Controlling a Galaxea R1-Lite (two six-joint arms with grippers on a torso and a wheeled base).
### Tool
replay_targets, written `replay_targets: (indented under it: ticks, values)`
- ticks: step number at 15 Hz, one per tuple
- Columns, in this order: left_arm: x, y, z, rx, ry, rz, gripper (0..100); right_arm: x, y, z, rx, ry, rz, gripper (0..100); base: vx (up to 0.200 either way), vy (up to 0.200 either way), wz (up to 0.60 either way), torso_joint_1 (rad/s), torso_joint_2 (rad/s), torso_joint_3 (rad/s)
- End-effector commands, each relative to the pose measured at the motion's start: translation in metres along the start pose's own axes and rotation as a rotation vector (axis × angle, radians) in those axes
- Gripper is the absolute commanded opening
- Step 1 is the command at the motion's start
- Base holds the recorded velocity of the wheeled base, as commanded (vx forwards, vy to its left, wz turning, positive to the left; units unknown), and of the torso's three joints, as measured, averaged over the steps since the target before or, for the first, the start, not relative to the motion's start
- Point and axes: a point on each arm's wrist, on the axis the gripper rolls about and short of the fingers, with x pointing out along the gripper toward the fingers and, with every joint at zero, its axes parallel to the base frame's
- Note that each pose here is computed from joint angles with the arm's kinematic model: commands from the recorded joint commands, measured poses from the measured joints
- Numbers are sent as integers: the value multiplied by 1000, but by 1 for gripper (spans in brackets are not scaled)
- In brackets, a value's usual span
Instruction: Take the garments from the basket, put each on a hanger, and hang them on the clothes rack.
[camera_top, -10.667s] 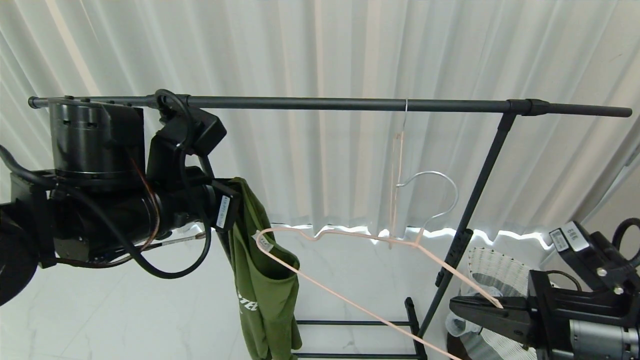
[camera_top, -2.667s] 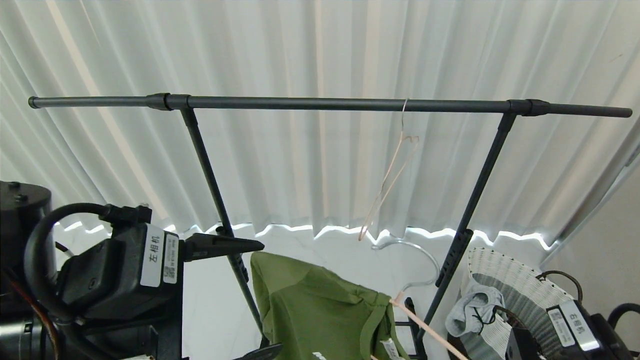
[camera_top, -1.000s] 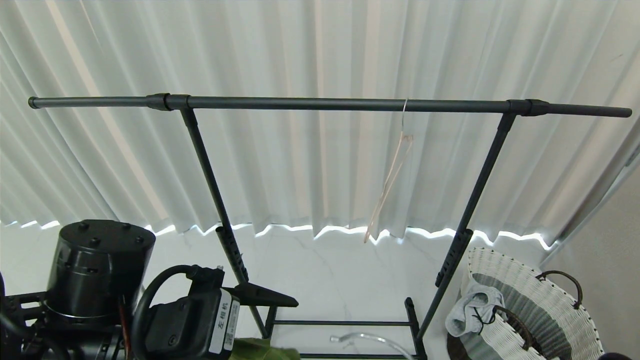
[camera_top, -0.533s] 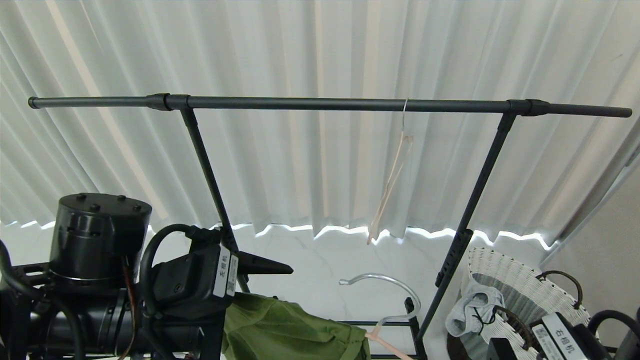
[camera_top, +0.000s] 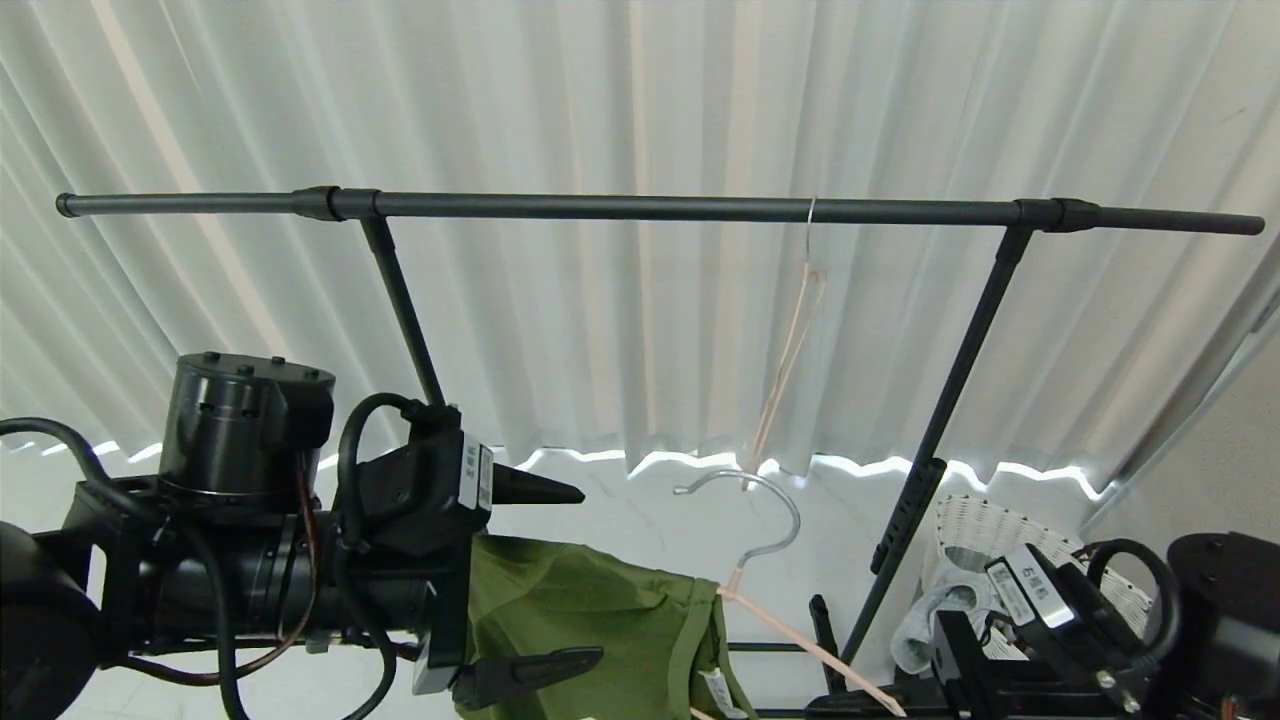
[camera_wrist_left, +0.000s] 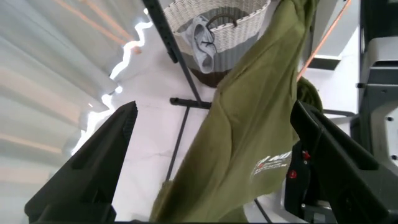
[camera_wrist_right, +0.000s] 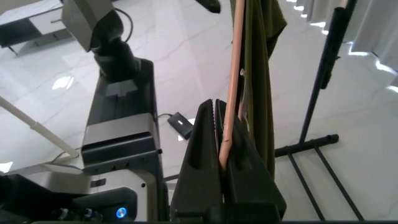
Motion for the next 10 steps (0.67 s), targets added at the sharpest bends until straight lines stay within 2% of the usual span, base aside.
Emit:
replay_targets:
  ticks: [1,3,10]
  values:
    - [5,7,-6,-15,8,2,100,2,-11,-3,18,11,-25,0,0,0,0,0,0,0]
    - [12,16,-9,-14,1,5,100,5,-17,-3,22,12,-25,0,0,0,0,0,0,0]
    - [22,27,-19,-36,1,-13,100,12,-25,-5,33,23,7,0,0,0,0,0,0,0]
